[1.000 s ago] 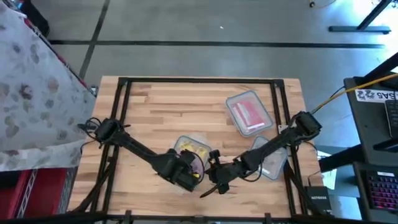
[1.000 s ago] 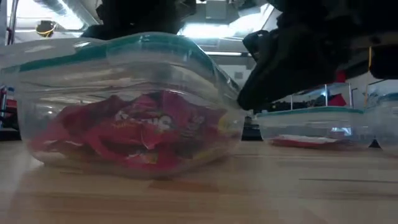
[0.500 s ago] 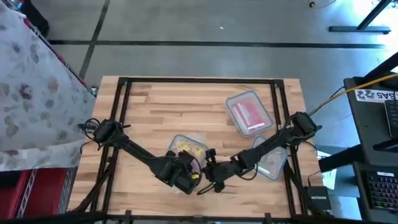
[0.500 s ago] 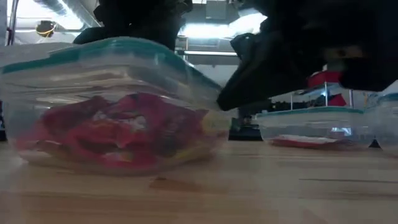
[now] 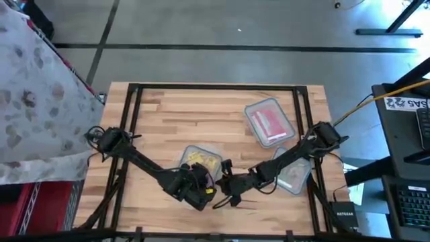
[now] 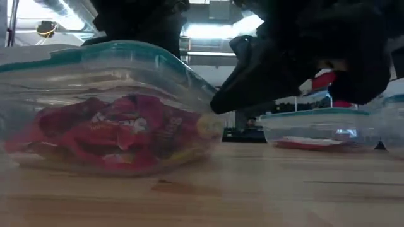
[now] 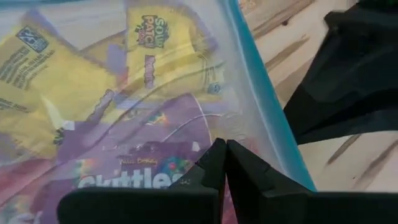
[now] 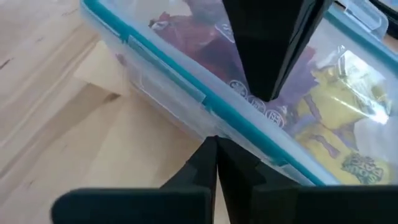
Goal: Sort candy
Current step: Close the rectangular transparent food container
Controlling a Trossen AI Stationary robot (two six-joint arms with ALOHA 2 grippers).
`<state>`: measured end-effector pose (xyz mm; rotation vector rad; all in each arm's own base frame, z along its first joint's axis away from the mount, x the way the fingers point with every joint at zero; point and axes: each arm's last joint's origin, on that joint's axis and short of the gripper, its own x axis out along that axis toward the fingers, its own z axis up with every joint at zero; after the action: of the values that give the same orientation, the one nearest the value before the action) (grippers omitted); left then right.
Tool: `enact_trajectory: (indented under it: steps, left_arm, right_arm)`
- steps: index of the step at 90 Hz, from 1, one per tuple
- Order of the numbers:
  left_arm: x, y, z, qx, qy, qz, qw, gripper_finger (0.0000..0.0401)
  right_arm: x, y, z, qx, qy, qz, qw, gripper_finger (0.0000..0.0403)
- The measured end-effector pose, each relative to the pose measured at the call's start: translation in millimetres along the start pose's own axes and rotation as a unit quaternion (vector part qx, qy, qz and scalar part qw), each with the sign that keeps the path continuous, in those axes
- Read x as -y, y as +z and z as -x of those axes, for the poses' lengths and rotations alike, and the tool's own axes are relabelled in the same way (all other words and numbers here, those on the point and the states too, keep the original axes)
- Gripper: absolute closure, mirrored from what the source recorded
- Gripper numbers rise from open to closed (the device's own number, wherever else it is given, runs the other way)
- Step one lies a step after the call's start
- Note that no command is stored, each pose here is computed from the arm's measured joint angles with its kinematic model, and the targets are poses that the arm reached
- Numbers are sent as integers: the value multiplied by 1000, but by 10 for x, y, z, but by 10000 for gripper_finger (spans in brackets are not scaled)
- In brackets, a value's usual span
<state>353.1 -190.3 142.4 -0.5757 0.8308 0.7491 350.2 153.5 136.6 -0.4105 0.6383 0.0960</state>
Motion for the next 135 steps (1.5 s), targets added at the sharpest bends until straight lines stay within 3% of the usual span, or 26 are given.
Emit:
enact_trajectory:
  steps: [15,30,39,50,58,64,81,97,115,135]
  left_arm:
    - [-3,0,1,7,1,-1,1000,401]
    - [22,-39,31,19,-9,10,1000,401]
    - [40,-77,51,20,-17,19,999,401]
    - [64,-121,38,45,-23,19,999,401]
    - [91,-113,72,57,-34,-2,998,401]
    - [124,-93,129,62,-44,-25,997,401]
    - [181,-37,173,33,-66,-62,995,401]
    - [133,-12,129,22,-57,-67,996,401]
    - [96,19,123,16,-43,-89,995,401]
    - [90,56,109,26,-38,-94,994,401]
  right_arm:
    - [1,-11,-21,0,-6,0,1000,403]
    - [23,85,278,-27,2,31,999,403]
    - [168,259,573,-14,-42,32,999,403]
    - [424,188,699,-70,-103,47,991,403]
    - [694,161,685,-82,-118,11,990,403]
    - [875,101,621,-88,-99,-26,991,403]
    - [1100,-216,377,-136,-69,-98,983,403]
    - [865,-240,329,-134,62,-128,981,403]
    - [464,-133,435,-119,105,-113,981,403]
    - [106,137,546,-9,167,-97,981,403]
